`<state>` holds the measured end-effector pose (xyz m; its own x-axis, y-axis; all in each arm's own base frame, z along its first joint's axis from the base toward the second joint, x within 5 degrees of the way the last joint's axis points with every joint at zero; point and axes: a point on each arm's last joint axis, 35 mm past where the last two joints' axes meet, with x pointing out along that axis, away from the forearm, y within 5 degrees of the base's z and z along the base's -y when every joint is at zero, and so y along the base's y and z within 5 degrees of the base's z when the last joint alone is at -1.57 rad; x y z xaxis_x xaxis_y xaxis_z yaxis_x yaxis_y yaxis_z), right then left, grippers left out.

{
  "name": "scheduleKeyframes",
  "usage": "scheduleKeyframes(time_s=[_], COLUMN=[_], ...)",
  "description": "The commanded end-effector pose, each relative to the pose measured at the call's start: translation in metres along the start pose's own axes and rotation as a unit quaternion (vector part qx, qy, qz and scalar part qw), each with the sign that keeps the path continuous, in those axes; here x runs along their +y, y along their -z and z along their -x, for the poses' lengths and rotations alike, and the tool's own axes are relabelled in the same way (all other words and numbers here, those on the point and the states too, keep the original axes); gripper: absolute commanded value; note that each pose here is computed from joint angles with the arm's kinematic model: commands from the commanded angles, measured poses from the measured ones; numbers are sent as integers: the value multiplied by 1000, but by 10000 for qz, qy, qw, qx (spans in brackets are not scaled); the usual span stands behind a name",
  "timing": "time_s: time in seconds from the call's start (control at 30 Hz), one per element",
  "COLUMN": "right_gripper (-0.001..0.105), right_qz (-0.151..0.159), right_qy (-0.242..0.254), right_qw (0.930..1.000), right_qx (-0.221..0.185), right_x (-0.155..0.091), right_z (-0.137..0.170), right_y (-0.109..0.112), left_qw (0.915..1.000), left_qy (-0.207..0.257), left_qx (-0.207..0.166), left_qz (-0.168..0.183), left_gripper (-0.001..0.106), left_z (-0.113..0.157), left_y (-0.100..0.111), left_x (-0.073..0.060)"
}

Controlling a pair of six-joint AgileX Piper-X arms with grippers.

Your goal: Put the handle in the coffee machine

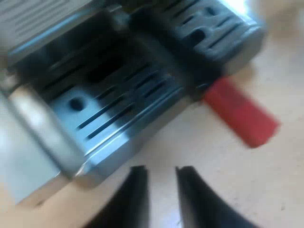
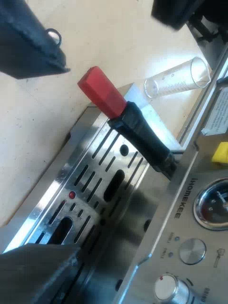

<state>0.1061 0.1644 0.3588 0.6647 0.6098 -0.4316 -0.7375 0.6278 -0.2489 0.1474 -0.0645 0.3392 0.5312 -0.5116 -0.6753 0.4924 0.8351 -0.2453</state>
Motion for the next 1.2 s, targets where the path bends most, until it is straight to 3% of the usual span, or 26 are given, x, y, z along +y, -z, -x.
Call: scheduleKeyframes(time_s=[0.03, 0.07, 0.17, 0.4, 0.57, 0.73, 0.8, 0.9, 0.93, 1.13, 1.17, 1.2], right_gripper=[74, 74, 74, 74, 74, 74, 74, 74, 74, 74, 74, 74], right_qz=[7, 7, 7, 0, -119, -215, -335, -396, -458, -1023, -1277, -1362], right_qy=[-5, -5, -5, 33, 280, 464, 918, 1139, 1518, 1791, 1890, 1902], right_qw=[9999, 9999, 9999, 9999, 9993, 9986, 9947, 9917, 9853, 9733, 9671, 9656], right_qx=[-102, -102, -102, -95, -227, -140, 308, 452, 635, 1006, 1129, 1132], right_x=[-2, -2, -2, -3, -14, -26, -52, -63, -80, -110, -121, -125], right_z=[4, 4, 4, 4, 11, 18, 35, 41, 52, 63, 66, 67], right_y=[-3, -3, -3, -3, -15, -22, -28, -29, -31, -17, -10, -8], left_qw=[9993, 9990, 9979, 9891, 9748, 9660, 9628, 9606, 9601, 9636, 9651, 9653], left_qy=[-264, -349, -518, -921, -1366, -1565, -1546, -1510, -1517, -1293, -1182, -1168], left_qx=[-93, -157, -357, -1131, -1745, -2021, -2158, -2270, -2284, -2288, -2290, -2291], left_qz=[247, 217, 161, 195, 264, 396, 512, 535, 542, 484, 458, 455], left_gripper=[78, 88, 98, 97, 97, 97, 97, 97, 97, 97, 97, 97], left_z=[14, 19, 32, 71, 107, 124, 132, 139, 140, 139, 139, 139], left_y=[5, 6, 10, 3, -17, -29, -34, -39, -40, -40, -41, -41], left_x=[9, 11, 12, 7, 4, 4, 4, 3, 4, 2, 1, 1])
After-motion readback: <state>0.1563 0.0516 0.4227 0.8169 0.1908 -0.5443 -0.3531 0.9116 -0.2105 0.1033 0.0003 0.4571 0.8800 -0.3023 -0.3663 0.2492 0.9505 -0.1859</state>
